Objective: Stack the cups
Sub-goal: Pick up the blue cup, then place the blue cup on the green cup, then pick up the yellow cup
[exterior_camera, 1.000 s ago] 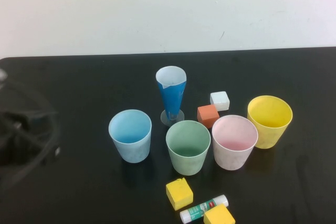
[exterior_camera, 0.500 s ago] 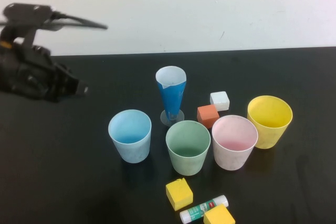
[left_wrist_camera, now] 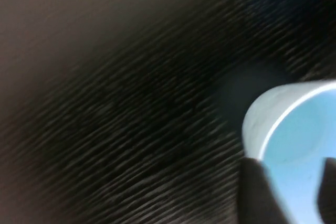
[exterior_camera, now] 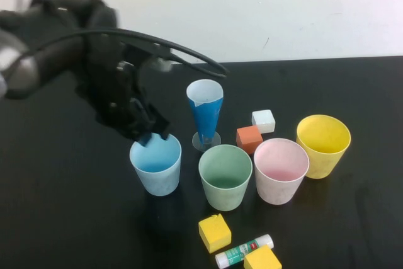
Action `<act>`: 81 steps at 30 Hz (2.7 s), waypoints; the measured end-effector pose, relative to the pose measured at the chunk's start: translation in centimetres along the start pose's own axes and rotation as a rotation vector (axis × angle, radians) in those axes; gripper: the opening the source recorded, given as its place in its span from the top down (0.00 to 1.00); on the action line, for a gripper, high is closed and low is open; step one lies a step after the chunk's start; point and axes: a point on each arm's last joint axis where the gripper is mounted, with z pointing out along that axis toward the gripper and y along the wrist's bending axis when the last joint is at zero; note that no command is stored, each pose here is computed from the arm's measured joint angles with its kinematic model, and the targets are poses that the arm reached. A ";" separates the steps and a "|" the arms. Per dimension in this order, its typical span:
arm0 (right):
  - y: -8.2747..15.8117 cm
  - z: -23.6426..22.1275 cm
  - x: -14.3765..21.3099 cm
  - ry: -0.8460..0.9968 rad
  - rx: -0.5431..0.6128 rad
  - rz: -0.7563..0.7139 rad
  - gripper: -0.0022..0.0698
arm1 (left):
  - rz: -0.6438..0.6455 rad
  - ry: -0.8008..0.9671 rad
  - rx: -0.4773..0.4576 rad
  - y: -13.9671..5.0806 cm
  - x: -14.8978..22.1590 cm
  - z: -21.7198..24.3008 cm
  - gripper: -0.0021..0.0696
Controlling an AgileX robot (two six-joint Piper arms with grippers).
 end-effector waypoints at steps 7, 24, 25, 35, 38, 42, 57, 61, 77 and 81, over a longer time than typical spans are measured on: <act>0.0 0.0 0.0 0.000 -0.001 0.002 0.97 | -0.063 0.074 0.005 0.0 -0.5 2.5 0.27; 0.0 0.0 0.1 0.006 -0.005 0.000 0.97 | -0.076 0.133 0.058 -0.1 -0.5 5.1 0.95; 0.0 0.0 0.1 0.007 -0.005 0.000 0.97 | -0.076 0.117 0.057 -0.1 -0.5 4.4 0.95; 0.1 0.0 0.1 0.011 -0.008 -0.022 0.97 | -0.069 -0.049 0.131 -1.1 1.4 -5.9 0.95; 0.1 0.0 0.1 0.011 -0.013 -0.035 0.97 | -0.024 -0.068 0.184 -2.4 1.8 -7.3 0.95; 0.1 0.0 0.1 0.012 -0.017 -0.052 0.97 | 0.042 -0.083 0.209 -4.5 1.5 -7.1 0.95; 0.2 0.0 0.1 0.014 -0.024 -0.060 0.97 | 0.111 -0.084 0.201 -7.5 -2.2 -1.9 0.95; 0.2 0.0 0.1 0.015 -0.024 -0.062 0.97 | 0.113 -0.049 0.192 -7.5 -2.5 -0.2 0.95; 1.0 -0.4 -0.9 -0.019 -0.060 -0.036 0.97 | 0.135 -0.078 0.165 -7.3 -4.1 -1.9 0.53; 2.8 -1.8 -4.0 -0.096 -0.080 -0.110 0.97 | 0.156 -0.156 0.113 -6.6 -4.0 -5.2 0.76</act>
